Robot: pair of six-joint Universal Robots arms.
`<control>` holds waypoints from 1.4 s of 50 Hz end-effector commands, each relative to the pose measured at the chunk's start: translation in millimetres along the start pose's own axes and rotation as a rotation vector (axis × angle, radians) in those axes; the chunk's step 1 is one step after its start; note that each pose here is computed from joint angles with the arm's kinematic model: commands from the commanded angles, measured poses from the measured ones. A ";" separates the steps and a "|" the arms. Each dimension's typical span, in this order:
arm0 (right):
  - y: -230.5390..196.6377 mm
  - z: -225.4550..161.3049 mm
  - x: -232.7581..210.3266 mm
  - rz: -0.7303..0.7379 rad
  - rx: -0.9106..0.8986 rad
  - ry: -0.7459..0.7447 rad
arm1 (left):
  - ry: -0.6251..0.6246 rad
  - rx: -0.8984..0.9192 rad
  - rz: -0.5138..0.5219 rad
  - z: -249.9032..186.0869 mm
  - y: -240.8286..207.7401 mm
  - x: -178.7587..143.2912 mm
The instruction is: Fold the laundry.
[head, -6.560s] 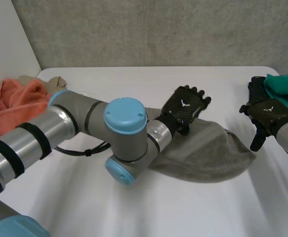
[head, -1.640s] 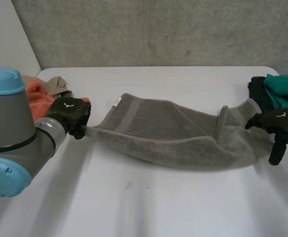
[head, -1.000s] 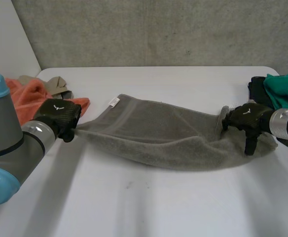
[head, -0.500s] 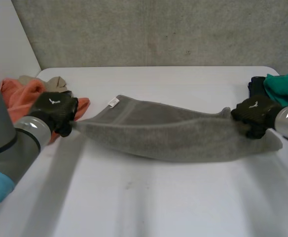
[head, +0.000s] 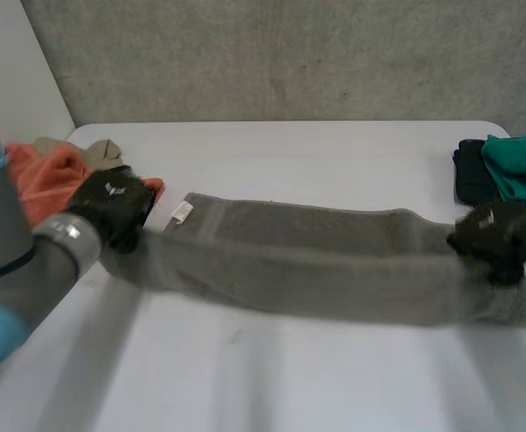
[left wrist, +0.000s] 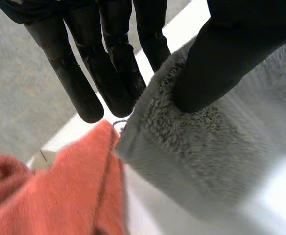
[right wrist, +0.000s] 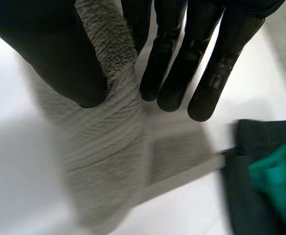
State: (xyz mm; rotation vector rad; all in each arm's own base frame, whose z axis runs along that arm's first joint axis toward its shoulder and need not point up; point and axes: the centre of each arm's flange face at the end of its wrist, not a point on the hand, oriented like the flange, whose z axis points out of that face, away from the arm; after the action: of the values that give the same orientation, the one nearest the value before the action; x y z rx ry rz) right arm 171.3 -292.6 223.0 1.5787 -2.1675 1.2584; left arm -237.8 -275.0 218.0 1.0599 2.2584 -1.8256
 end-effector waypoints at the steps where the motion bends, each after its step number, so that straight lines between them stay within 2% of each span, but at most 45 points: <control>1: -71.8 29.0 73.9 0.012 0.309 0.504 | -0.237 0.418 0.120 67.2 -90.5 -41.1; 3: -89.6 24.7 93.1 0.019 0.428 0.628 | -0.324 0.557 0.138 69.7 -117.7 -55.6; 4: -103.3 18.5 109.7 0.030 0.544 0.741 | -0.369 0.631 0.140 68.7 -131.3 -62.9; 5: -109.9 14.5 116.3 0.038 0.601 0.792 | -0.465 0.767 0.136 64.2 -155.0 -78.8; 8: -127.0 -5.8 136.7 0.059 0.792 0.955 | -0.584 0.970 0.140 52.6 -185.3 -92.2; 12: -130.2 -12.3 136.9 0.063 0.863 1.000 | -0.595 0.996 0.136 52.8 -184.7 -90.5; 19: -117.7 11.7 100.4 0.093 0.781 0.850 | -0.474 0.815 0.091 71.0 -128.6 -67.4; 24: -82.3 48.5 51.4 0.123 0.648 0.664 | -0.371 0.654 0.026 79.0 -71.5 -45.0; 29: -45.6 79.6 5.3 0.156 0.517 0.503 | -0.286 0.532 0.005 78.2 -29.2 -17.6; 34: -16.1 81.3 -29.8 0.186 0.368 0.360 | -0.227 0.433 0.005 68.2 1.8 2.3; 35: -7.9 79.2 -43.1 0.194 0.312 0.296 | -0.213 0.407 0.002 63.8 9.2 6.6; 39: 3.3 58.2 -63.1 0.194 0.182 0.156 | -0.209 0.392 0.003 47.2 10.4 6.3; 44: -2.3 25.5 -64.8 0.160 0.126 0.060 | -0.196 0.362 0.000 32.3 13.8 6.9; 50: -11.8 16.2 -22.3 0.169 0.197 0.149 | -0.184 0.340 -0.005 22.5 11.8 6.0; 56: -26.2 10.5 0.8 0.167 0.211 0.163 | -0.188 0.349 -0.006 18.7 6.4 3.3; 64: -11.9 36.6 -12.7 0.152 0.058 -0.026 | -0.191 0.350 -0.006 18.9 5.7 2.8; 70: -9.9 53.7 -12.3 0.105 0.079 -0.002 | -0.188 0.351 -0.005 19.1 5.5 3.4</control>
State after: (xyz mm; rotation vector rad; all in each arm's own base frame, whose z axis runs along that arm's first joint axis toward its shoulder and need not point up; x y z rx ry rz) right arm 198.7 -313.9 202.6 1.4662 -2.2953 1.4068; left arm -244.1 -289.5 206.6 0.8712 1.8834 -2.2735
